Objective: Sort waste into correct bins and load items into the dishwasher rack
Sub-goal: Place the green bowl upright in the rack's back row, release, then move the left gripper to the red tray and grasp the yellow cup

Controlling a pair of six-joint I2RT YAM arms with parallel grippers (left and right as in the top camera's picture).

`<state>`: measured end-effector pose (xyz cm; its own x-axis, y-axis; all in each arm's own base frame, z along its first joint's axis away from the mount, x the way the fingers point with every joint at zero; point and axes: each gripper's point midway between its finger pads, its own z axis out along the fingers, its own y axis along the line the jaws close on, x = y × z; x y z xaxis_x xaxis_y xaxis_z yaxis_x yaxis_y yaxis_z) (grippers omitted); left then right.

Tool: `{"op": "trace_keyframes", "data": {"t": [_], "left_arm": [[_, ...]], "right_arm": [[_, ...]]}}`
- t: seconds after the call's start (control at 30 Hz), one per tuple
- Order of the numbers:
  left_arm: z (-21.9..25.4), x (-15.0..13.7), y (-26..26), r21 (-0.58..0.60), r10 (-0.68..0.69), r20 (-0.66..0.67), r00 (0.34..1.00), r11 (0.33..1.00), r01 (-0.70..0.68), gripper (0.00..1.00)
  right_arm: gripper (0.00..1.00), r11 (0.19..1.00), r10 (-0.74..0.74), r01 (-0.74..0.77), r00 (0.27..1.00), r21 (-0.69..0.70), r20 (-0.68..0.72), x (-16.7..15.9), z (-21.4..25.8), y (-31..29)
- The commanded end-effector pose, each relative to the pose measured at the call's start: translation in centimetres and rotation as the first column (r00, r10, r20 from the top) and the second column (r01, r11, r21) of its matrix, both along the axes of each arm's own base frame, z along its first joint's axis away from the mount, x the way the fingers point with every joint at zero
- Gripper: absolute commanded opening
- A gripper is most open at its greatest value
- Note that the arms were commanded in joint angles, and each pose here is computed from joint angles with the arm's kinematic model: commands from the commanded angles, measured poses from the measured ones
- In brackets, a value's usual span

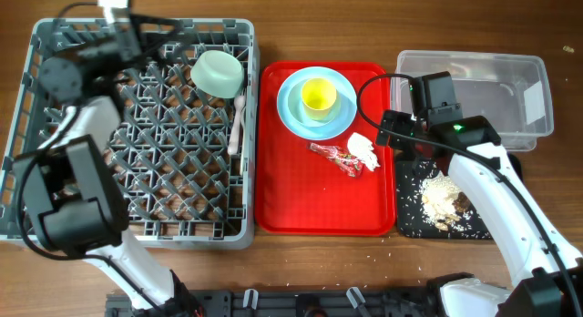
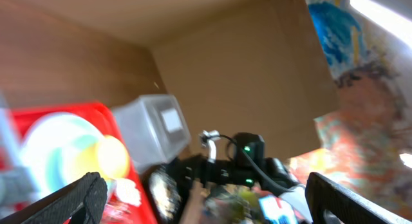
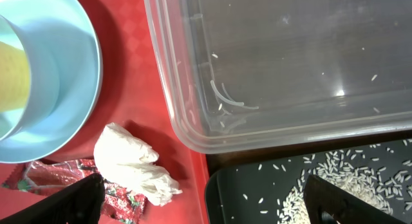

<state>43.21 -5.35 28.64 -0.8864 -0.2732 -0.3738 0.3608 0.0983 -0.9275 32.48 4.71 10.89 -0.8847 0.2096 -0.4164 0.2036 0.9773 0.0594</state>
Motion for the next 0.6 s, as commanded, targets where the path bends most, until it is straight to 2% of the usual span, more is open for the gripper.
{"op": "trace_keyframes", "data": {"t": [0.0, 0.13, 0.33, 0.43, 0.57], "left_arm": [[1.0, 1.4, -3.0, -0.096, 0.004, -0.087, 0.996, 0.995, -0.013, 1.0], [1.3, 4.3, -3.3, -0.174, 0.124, -0.116, 0.986, 0.974, -0.143, 1.0], [-4.9, 7.8, -4.6, -0.058, 0.271, -0.248, 0.93, 0.954, -0.294, 0.99], [-3.2, 7.3, -6.5, -0.066, 0.218, -0.198, 0.956, 0.97, -0.234, 0.99], [2.2, 5.8, -11.1, -0.065, 0.096, -0.046, 0.994, 0.993, -0.099, 0.99]], "right_arm": [[1.0, 1.0, -0.007, 0.007, 1.0, -0.02, 0.013, 0.4, 0.4, -0.4], [1.0, 1.0, -0.007, 0.007, 1.0, -0.02, 0.013, 0.4, 0.4, -0.4], [1.0, 1.0, -0.007, 0.008, 1.0, -0.02, 0.013, 0.4, 0.4, -0.4], [1.0, 1.0, -0.007, 0.007, 1.0, -0.02, 0.013, 0.4, 0.4, -0.4], [1.0, 1.0, -0.007, 0.007, 1.0, -0.02, 0.013, 0.4, 0.4, -0.4]]}}
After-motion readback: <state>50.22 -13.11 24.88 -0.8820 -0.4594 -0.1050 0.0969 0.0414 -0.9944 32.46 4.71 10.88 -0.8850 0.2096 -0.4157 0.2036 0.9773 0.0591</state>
